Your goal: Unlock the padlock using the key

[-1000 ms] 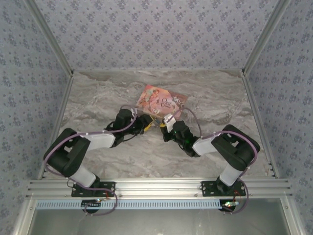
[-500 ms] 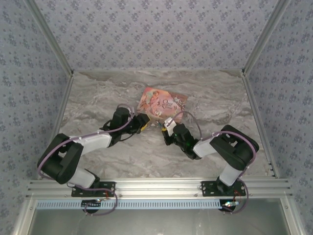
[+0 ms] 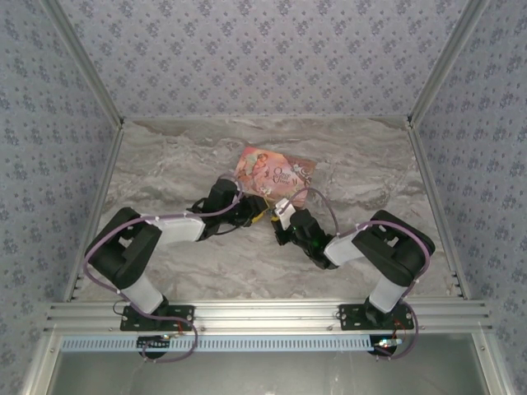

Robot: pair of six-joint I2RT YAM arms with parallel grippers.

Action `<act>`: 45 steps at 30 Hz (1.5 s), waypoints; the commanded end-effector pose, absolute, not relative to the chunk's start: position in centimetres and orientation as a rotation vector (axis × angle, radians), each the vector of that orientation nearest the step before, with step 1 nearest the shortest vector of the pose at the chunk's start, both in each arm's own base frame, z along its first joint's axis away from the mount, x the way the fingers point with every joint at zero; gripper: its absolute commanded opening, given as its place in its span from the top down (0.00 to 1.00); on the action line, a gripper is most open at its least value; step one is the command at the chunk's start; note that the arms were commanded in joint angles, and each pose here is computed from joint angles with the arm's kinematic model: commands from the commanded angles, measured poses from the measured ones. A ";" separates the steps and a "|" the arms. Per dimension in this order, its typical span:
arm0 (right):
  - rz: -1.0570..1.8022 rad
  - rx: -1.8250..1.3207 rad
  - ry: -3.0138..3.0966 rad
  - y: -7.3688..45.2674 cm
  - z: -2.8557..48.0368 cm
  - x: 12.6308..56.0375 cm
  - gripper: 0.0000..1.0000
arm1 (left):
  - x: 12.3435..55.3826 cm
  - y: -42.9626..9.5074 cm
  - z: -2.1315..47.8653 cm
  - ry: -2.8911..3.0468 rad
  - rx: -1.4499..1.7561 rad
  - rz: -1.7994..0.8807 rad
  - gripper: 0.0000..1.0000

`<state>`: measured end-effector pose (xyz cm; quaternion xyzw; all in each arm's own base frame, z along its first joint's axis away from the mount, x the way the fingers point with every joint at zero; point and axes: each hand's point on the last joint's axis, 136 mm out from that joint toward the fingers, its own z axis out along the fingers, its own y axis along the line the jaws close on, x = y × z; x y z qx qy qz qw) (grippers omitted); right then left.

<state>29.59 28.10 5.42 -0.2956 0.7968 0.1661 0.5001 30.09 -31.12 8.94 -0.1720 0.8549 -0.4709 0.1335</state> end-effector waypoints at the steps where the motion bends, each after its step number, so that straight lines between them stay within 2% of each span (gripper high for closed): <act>1: 0.412 -0.737 1.903 28.7 5.9 29.3 1.00 | 30.5 -32.1 9.9 2.461 -0.457 -1.393 0.62; 16: 0.443 -0.713 1.841 29.3 8.5 29.6 1.00 | 30.5 -31.9 8.1 2.537 -0.507 -1.321 0.70; 21: 0.457 -0.721 1.829 29.6 8.8 29.5 1.00 | 30.5 -32.0 7.9 2.544 -0.509 -1.320 0.75; 27: 0.482 -0.737 1.809 30.0 9.3 29.2 1.00 | 30.4 -31.9 7.3 2.562 -0.532 -1.307 0.76; 35: 0.472 -0.772 1.805 30.3 9.2 28.9 1.00 | 30.4 -31.3 6.7 2.578 -0.576 -1.251 0.69; 38: 0.467 -0.784 1.805 30.4 9.1 28.8 1.00 | 30.4 -31.2 6.7 2.580 -0.579 -1.245 0.69; 45: 0.464 -0.784 1.793 30.5 9.5 28.7 1.00 | 30.4 -31.1 6.7 2.577 -0.581 -1.244 0.88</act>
